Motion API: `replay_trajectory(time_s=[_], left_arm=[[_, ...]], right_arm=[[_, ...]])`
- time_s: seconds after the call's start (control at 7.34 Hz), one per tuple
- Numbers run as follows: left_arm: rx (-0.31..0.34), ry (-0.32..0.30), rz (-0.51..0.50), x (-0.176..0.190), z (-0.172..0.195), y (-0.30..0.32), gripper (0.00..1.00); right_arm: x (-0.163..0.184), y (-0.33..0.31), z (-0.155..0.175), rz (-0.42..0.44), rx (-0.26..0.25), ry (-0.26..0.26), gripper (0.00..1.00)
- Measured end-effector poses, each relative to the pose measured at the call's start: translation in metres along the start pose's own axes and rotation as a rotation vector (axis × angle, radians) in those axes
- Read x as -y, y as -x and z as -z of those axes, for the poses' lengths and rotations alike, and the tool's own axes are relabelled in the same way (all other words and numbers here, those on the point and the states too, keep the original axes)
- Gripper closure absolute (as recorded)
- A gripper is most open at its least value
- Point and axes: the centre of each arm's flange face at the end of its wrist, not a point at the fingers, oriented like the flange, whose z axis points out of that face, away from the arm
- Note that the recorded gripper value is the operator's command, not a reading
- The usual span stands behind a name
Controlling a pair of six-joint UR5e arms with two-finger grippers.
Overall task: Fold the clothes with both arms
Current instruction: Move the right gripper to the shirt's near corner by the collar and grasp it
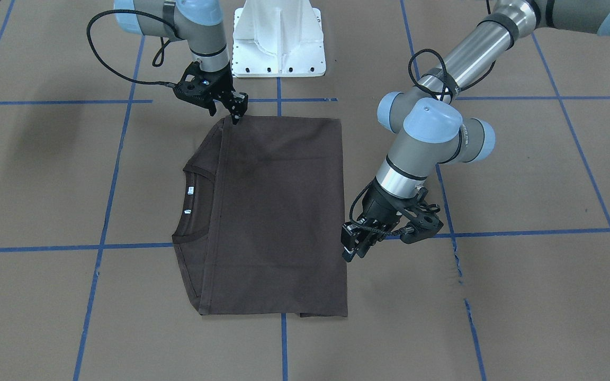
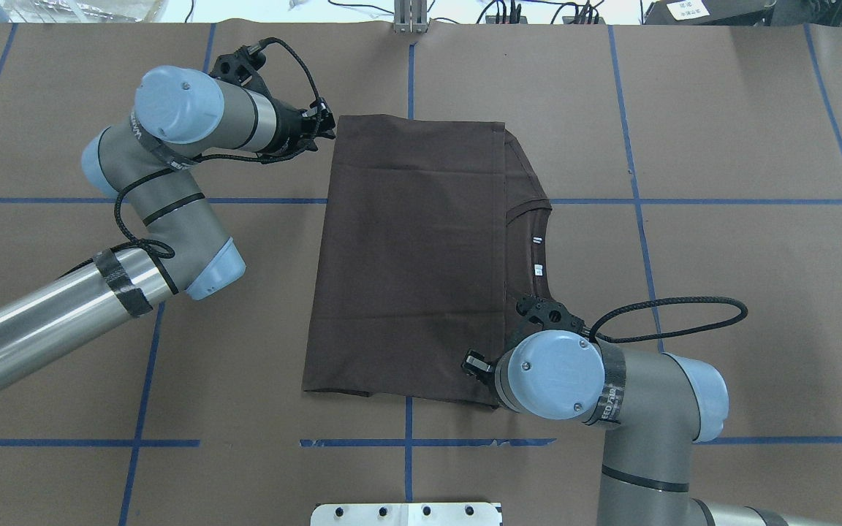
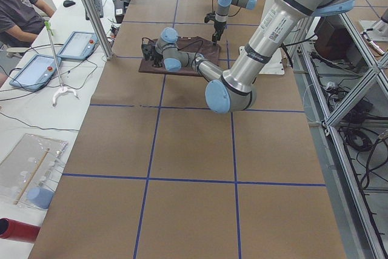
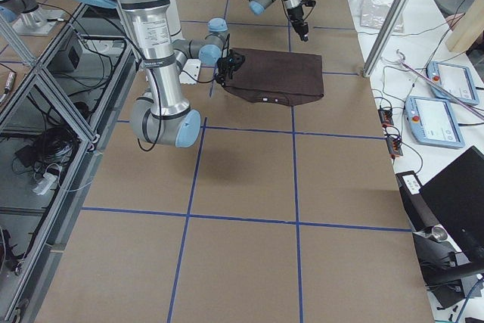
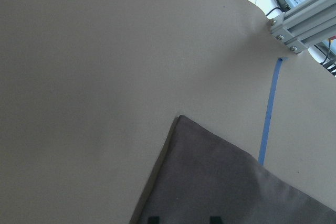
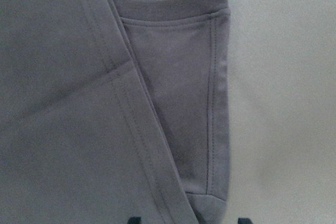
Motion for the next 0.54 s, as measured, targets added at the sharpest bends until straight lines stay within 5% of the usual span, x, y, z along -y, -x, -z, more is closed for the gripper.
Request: replay_trajectory(time_s=[0.54], left_arm=[[0.000,0.001,0.000,-0.0009,-0.0002,-0.0003,0.57]], right_arm=[[-0.0007,-0.0020,-0.0141,-0.116,0.017,0.001,0.35]])
